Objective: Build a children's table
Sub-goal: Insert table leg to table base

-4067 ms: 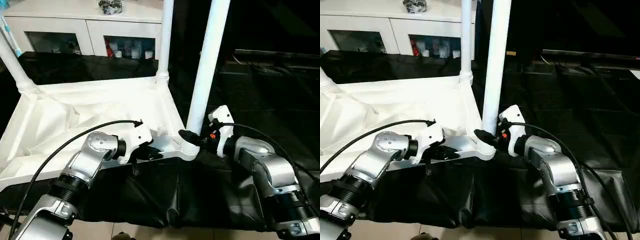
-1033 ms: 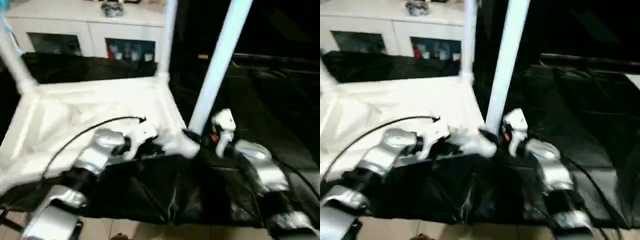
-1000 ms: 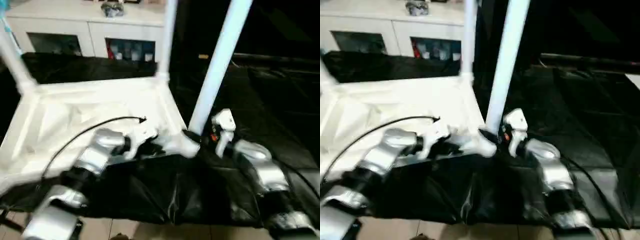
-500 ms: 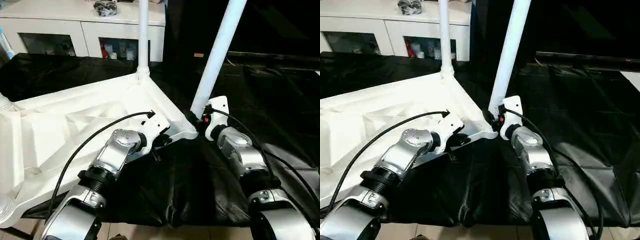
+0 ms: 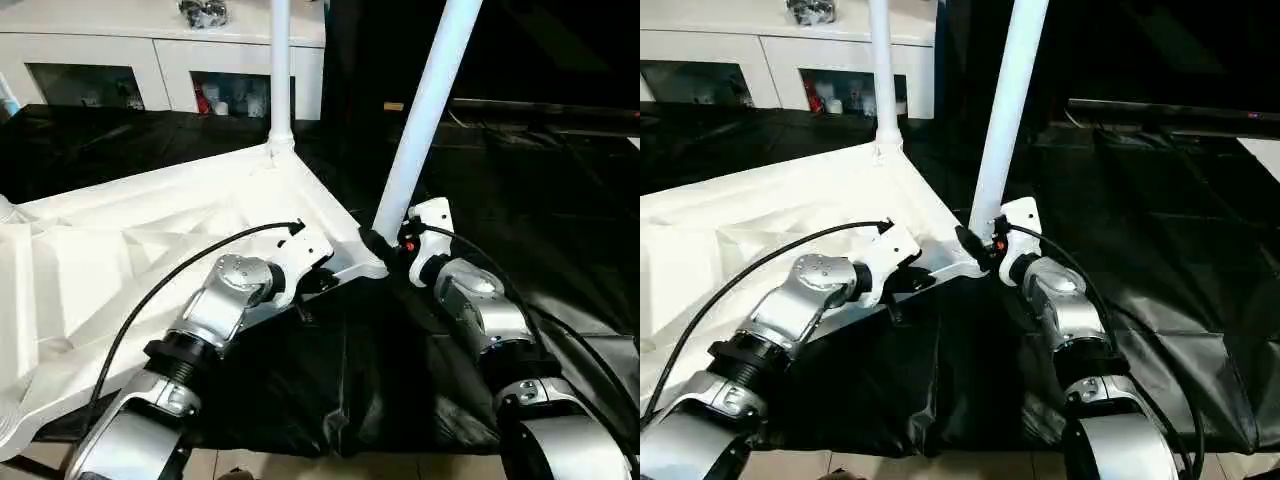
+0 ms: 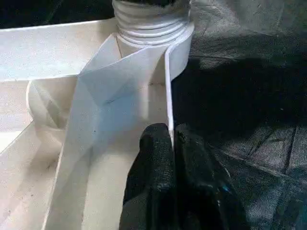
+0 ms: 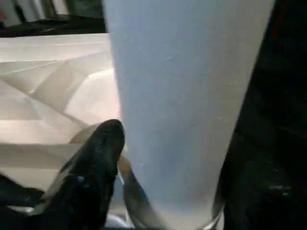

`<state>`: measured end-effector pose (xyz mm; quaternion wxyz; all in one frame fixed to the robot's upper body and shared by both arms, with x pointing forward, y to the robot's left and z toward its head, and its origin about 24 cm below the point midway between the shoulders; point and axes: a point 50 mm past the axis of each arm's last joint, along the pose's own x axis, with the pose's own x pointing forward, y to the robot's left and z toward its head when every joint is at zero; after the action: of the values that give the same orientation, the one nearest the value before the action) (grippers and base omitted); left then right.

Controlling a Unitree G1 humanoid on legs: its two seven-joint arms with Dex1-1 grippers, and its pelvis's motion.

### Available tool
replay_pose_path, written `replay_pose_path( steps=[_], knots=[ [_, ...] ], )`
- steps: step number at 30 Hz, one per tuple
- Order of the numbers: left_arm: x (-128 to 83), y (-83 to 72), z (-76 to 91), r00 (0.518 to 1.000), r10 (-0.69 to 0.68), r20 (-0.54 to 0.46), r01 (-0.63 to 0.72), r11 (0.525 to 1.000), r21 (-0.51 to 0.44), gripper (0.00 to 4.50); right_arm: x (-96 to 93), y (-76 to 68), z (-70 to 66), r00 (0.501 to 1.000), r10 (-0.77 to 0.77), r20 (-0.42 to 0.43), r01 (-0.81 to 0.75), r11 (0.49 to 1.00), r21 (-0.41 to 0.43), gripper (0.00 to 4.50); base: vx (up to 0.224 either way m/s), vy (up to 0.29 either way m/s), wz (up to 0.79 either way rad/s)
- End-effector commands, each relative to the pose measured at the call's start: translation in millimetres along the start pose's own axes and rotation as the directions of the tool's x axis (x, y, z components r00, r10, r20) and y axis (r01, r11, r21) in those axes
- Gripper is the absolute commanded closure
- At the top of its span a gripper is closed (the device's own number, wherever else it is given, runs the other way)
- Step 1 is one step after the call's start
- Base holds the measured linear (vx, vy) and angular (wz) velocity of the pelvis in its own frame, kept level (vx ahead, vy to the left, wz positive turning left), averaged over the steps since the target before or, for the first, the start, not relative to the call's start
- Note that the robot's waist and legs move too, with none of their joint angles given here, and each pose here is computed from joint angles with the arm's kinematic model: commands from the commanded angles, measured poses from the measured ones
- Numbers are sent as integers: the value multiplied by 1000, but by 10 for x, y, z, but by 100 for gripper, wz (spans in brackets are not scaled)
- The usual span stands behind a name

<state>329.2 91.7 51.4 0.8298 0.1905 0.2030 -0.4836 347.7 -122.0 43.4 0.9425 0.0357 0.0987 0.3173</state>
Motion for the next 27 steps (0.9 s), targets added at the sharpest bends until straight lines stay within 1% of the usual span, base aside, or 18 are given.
replay_pose_path(
  steps=[1, 3, 5, 6, 9, 10, 12, 13, 15, 16, 18, 23, 25, 26, 27],
  knots=[
    [12, -85, 231, 990, -81, 111, 72, 994, 84, 450, 26, 226, -229, 985, 149, -91, -147, 989, 30, 133, 0, 0, 0],
    [-25, -100, 211, 985, -126, 114, 116, 989, 91, 450, -22, 215, -201, 977, 196, -80, -196, 981, 10, 133, 0, 0, 0],
    [-38, -106, 206, 983, -141, 116, 131, 987, 93, 450, -36, 208, -196, 975, 205, -79, -206, 979, 3, 133, 0, 0, 0],
    [-71, -119, 187, 977, -180, 112, 168, 980, 111, 450, -83, 193, -191, 967, 240, -84, -242, 970, -14, 133, 0, 0, 0],
    [-108, -131, 160, 969, -225, 106, 210, 968, 136, 450, -148, 180, -187, 952, 293, -92, -297, 955, -24, 133, 0, 0, 0],
    [-134, -135, 145, 962, -252, 103, 236, 961, 143, 450, -199, 178, -183, 935, 340, -99, -344, 939, -25, 133, 0, 0, 0],
    [-149, -135, 137, 958, -268, 101, 251, 956, 149, 450, -230, 179, -181, 923, 370, -106, -375, 927, -26, 133, 0, 0, 0],
    [-170, -136, 122, 953, -289, 94, 273, 949, 159, 450, -274, 175, -186, 907, 402, -129, -409, 912, -35, 133, 0, 0, 0],
    [-184, -137, 113, 949, -304, 89, 287, 944, 166, 450, -301, 171, -190, 896, 419, -145, -429, 902, -41, 133, 0, 0, 0],
    [-225, -137, 80, 935, -349, 69, 332, 926, 178, 450, -389, 157, -211, 861, 470, -194, -488, 871, -56, 133, 0, 0, 0],
    [-253, -139, 69, 921, -384, 63, 367, 911, 187, 450, -453, 148, -226, 835, 502, -227, -527, 847, -66, 133, 0, 0, 0],
    [-289, -154, 51, 896, -442, 41, 427, 883, 196, 450, -553, 160, -246, 784, 559, -270, -595, 801, -66, 133, 0, 0, 0],
    [-297, -157, 47, 889, -457, 33, 442, 875, 199, 450, -580, 168, -248, 771, 571, -282, -609, 790, -67, 133, 0, 0, 0],
    [-300, -157, 46, 887, -460, 31, 446, 872, 201, 450, -586, 169, -247, 769, 572, -284, -611, 789, -67, 158, 0, 0, 0],
    [-300, -156, 45, 886, -462, 29, 447, 871, 202, 450, -589, 168, -245, 770, 572, -284, -610, 789, -66, 158, 0, 0, 0]
  ],
)
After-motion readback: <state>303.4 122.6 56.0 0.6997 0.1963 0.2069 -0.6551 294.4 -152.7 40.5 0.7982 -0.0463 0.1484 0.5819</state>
